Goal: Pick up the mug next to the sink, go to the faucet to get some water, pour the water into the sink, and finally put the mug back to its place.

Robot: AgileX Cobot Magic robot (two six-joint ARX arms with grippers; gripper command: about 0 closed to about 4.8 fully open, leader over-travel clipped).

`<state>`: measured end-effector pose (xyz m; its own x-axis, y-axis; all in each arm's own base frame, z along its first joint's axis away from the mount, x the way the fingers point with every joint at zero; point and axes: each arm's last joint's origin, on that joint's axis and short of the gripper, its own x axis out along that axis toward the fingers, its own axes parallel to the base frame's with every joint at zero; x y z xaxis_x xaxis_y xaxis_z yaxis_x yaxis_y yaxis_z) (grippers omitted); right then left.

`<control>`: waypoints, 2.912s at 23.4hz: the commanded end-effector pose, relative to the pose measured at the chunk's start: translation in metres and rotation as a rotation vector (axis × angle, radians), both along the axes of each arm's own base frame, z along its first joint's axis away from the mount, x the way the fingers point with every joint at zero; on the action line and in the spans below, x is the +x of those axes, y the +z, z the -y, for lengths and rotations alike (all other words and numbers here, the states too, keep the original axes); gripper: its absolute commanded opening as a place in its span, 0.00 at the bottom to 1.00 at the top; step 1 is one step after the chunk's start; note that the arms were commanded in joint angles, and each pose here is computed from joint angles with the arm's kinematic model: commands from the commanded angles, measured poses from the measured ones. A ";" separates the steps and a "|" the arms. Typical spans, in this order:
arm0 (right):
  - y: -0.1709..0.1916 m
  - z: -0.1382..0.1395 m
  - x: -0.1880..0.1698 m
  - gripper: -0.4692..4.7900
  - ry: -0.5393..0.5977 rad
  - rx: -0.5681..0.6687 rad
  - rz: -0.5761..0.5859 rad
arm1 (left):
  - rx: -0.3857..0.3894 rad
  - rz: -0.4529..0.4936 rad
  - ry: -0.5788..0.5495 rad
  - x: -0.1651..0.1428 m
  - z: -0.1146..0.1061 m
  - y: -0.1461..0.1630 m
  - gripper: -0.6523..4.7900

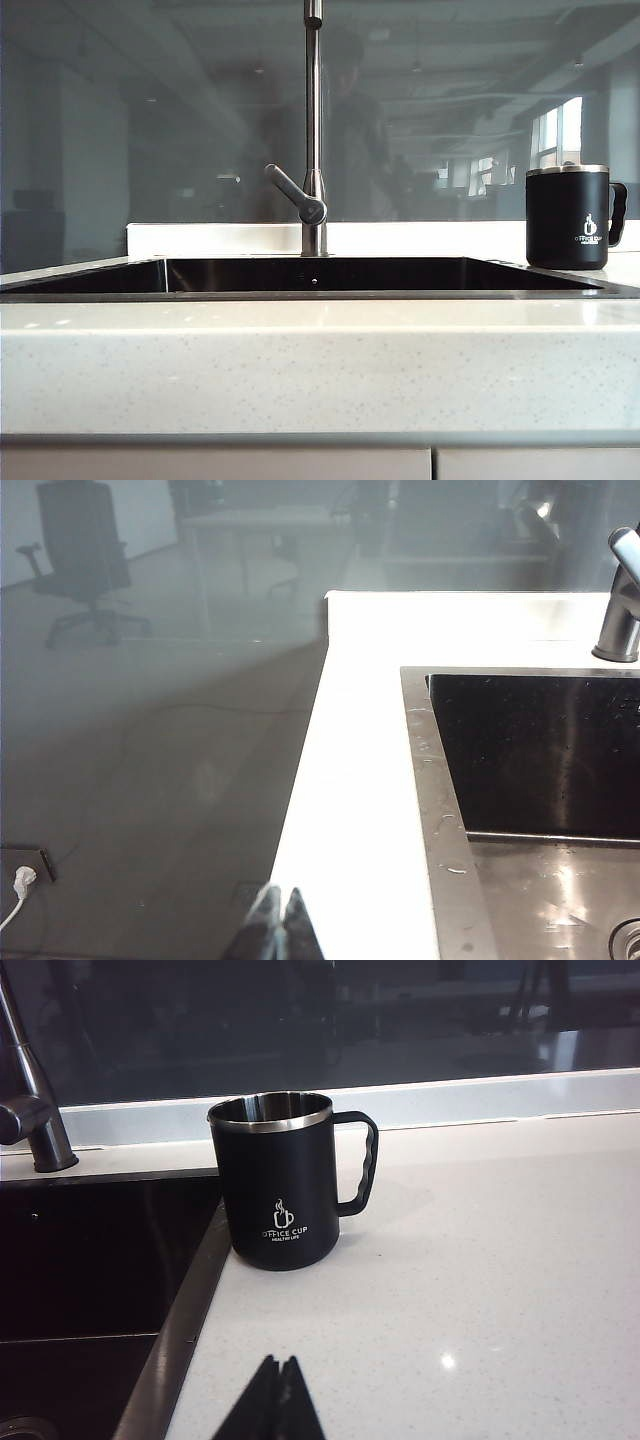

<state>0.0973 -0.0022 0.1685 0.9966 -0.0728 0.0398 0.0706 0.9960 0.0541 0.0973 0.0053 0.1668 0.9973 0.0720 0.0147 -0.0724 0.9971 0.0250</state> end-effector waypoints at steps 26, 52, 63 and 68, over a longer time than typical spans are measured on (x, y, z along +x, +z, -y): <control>0.066 0.040 0.112 0.11 0.031 0.060 0.102 | -0.148 0.375 -0.184 0.052 0.002 0.097 0.11; 0.003 0.092 0.246 0.42 0.201 0.051 -0.063 | -0.280 0.184 -0.398 0.144 0.003 0.065 0.11; 0.002 0.085 0.264 0.25 0.224 0.044 -0.048 | -0.280 0.183 -0.398 0.144 0.003 0.065 0.11; 0.002 0.085 0.264 0.09 0.224 0.044 -0.047 | -0.280 0.183 -0.398 0.144 0.003 0.064 0.11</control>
